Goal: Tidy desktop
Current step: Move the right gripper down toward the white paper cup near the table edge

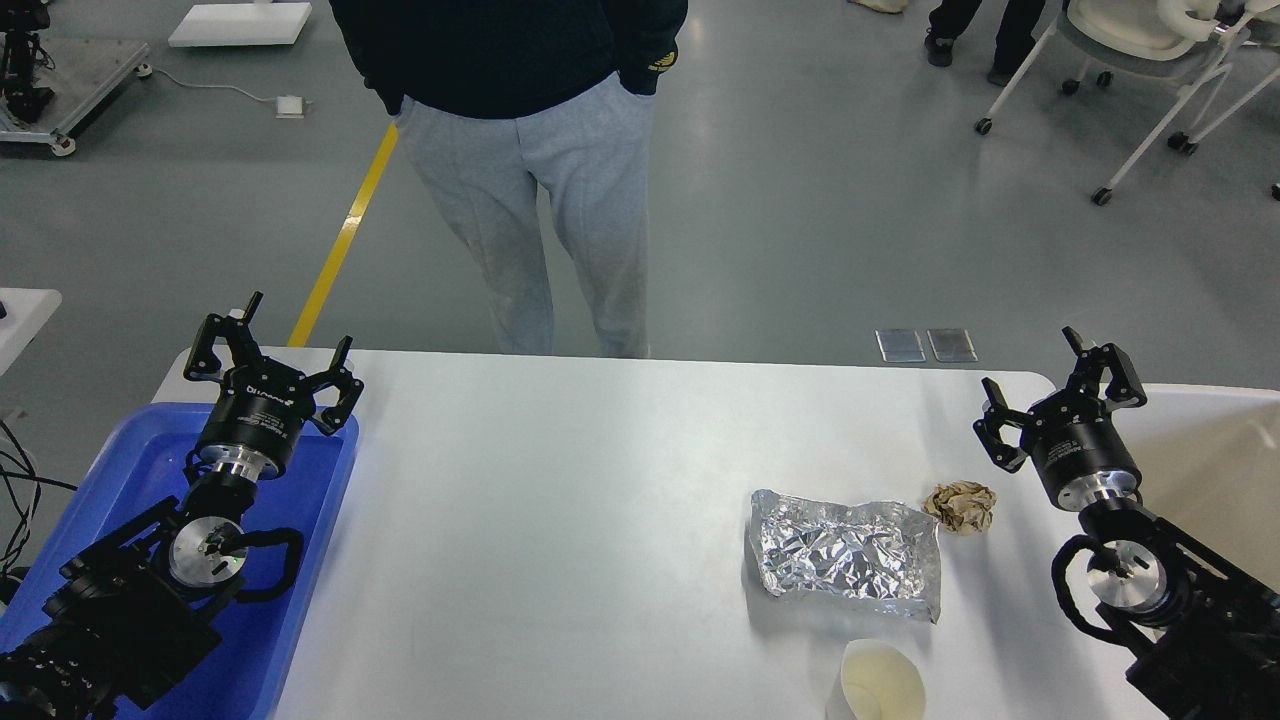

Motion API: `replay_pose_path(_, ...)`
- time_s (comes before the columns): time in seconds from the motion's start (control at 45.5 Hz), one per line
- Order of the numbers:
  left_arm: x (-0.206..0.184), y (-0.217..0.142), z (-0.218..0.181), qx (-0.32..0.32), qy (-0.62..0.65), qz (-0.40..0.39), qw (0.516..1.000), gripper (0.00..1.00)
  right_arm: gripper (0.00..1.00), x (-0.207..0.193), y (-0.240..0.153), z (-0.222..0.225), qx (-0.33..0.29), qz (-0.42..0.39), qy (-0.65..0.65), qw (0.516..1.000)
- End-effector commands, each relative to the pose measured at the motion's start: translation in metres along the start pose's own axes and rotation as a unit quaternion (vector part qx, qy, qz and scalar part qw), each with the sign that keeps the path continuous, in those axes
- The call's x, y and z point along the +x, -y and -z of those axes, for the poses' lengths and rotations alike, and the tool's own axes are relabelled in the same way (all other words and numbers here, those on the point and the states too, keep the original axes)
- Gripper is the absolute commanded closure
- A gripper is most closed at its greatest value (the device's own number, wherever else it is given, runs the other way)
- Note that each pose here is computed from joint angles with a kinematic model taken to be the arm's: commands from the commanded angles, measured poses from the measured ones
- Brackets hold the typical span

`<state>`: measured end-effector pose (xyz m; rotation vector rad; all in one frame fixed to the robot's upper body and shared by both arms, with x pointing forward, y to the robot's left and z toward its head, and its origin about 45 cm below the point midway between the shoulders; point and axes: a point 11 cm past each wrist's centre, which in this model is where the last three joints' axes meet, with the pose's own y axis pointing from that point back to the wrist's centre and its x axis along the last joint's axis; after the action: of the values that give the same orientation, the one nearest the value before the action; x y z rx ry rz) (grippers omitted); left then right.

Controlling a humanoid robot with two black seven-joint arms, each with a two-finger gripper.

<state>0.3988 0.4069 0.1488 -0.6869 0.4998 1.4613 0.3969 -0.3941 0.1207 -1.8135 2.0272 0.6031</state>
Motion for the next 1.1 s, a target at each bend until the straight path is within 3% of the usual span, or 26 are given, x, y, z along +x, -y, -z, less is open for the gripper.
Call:
replay_pose_path(0.0, 0.000, 0.000, 0.001, 0.000, 0.000, 0.000, 1.000, 0.00, 0.00, -0.007, 0.004, 0.000, 0.003, 0.006, 0.004, 1.000)
replay_pose_path(0.484, 0.000, 0.000, 0.001, 0.000, 0.000, 0.000, 1.000, 0.00, 0.00, -0.015, 0.008, 0.002, 0.000, 0.019, -0.003, 1.000)
replay_pose_path(0.748, 0.000, 0.000, 0.000, 0.000, 0.000, 0.000, 1.000, 0.00, 0.00, -0.033, 0.006, 0.043, 0.012, 0.078, -0.016, 0.997)
replay_pose_path(1.078, 0.000, 0.000, 0.000, 0.000, 0.000, 0.000, 1.000, 0.00, 0.00, -0.073, -0.030, 0.064, -0.066, 0.145, -0.150, 0.976)
